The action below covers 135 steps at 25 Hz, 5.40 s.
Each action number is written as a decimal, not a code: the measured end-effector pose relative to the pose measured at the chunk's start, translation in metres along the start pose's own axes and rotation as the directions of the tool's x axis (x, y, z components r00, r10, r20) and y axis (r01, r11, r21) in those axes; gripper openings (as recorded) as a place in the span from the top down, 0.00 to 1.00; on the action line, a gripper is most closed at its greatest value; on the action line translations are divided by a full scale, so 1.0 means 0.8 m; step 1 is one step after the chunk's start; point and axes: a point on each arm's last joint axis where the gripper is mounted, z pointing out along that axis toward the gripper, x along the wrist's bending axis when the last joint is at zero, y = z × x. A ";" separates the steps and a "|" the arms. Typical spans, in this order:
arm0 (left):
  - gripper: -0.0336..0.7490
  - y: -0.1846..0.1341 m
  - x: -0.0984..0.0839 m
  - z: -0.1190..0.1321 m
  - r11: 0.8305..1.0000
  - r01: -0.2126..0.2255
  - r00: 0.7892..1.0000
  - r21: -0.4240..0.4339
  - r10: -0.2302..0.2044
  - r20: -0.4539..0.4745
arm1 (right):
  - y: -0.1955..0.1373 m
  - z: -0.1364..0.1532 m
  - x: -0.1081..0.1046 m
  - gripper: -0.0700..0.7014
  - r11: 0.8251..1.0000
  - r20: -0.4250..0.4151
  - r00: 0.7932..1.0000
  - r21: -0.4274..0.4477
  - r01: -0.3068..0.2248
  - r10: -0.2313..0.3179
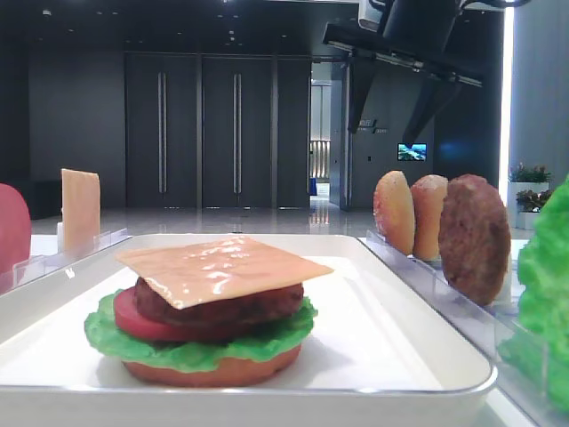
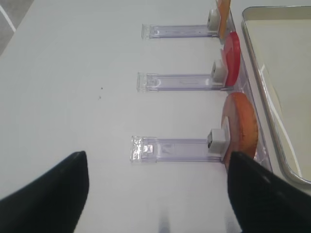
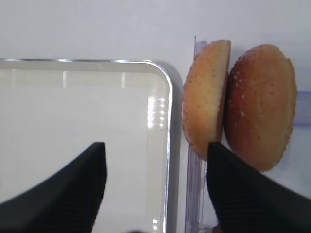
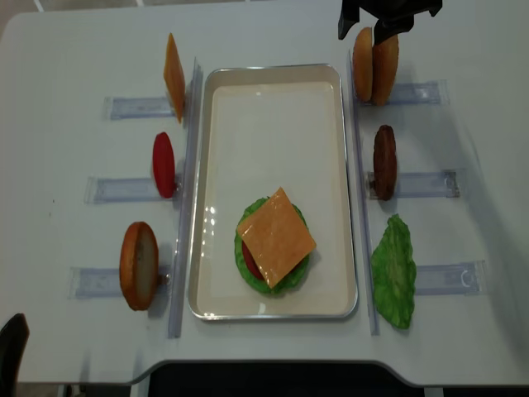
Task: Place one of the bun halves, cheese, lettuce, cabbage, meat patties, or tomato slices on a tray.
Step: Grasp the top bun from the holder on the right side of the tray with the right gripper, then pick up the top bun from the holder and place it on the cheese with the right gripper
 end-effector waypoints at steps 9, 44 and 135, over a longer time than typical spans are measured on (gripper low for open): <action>0.07 0.000 0.000 0.000 1.000 0.000 1.000 0.000 0.000 0.000 | 0.005 0.015 -0.008 0.36 1.000 0.037 0.999 -0.015 0.013 -0.013; 0.07 0.000 0.000 0.000 1.000 0.000 1.000 0.000 0.000 0.000 | 0.008 0.058 -0.026 0.36 0.999 0.037 0.999 0.036 -0.008 0.007; 0.07 0.000 0.000 0.000 1.000 0.000 1.000 0.000 0.000 0.000 | -0.022 -0.058 0.039 0.63 0.979 -0.308 0.936 0.060 0.196 -0.168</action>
